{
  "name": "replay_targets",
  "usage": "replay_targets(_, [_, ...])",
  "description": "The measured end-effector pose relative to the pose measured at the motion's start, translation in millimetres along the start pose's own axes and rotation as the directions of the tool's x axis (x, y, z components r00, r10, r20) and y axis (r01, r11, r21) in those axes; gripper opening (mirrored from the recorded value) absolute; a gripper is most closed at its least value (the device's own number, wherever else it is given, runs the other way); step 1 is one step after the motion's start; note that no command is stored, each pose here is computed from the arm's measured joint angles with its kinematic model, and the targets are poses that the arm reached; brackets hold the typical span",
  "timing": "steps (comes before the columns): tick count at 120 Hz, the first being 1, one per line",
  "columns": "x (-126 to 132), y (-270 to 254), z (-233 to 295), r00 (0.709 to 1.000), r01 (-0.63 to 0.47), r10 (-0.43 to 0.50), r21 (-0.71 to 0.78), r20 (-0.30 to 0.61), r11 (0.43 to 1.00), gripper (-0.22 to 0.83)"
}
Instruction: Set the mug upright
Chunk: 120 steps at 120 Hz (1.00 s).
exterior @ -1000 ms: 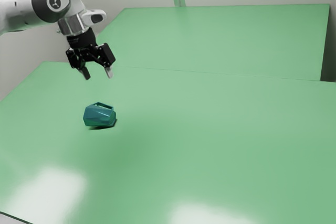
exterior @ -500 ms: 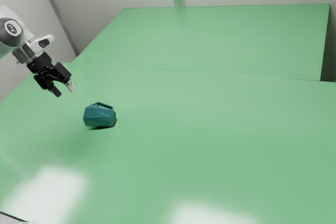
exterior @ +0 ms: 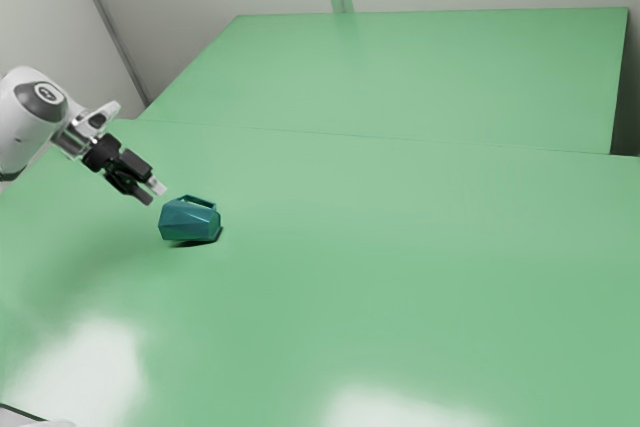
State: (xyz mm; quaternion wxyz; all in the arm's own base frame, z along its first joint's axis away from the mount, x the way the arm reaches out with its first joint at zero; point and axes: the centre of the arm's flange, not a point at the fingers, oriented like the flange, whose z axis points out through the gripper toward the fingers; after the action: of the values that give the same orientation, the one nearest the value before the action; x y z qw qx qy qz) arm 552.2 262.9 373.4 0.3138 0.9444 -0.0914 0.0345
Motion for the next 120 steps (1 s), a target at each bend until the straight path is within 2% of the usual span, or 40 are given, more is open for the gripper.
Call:
replay_targets(52, [-9.1,-56.7,8.8,0.989,-0.018,0.001,-0.115,-0.147,0.993,0.62])
replay_targets(120, [-11.0,-90.1,53.9,0.978,-0.013,-0.039,-0.246,-0.203,0.969,0.62])
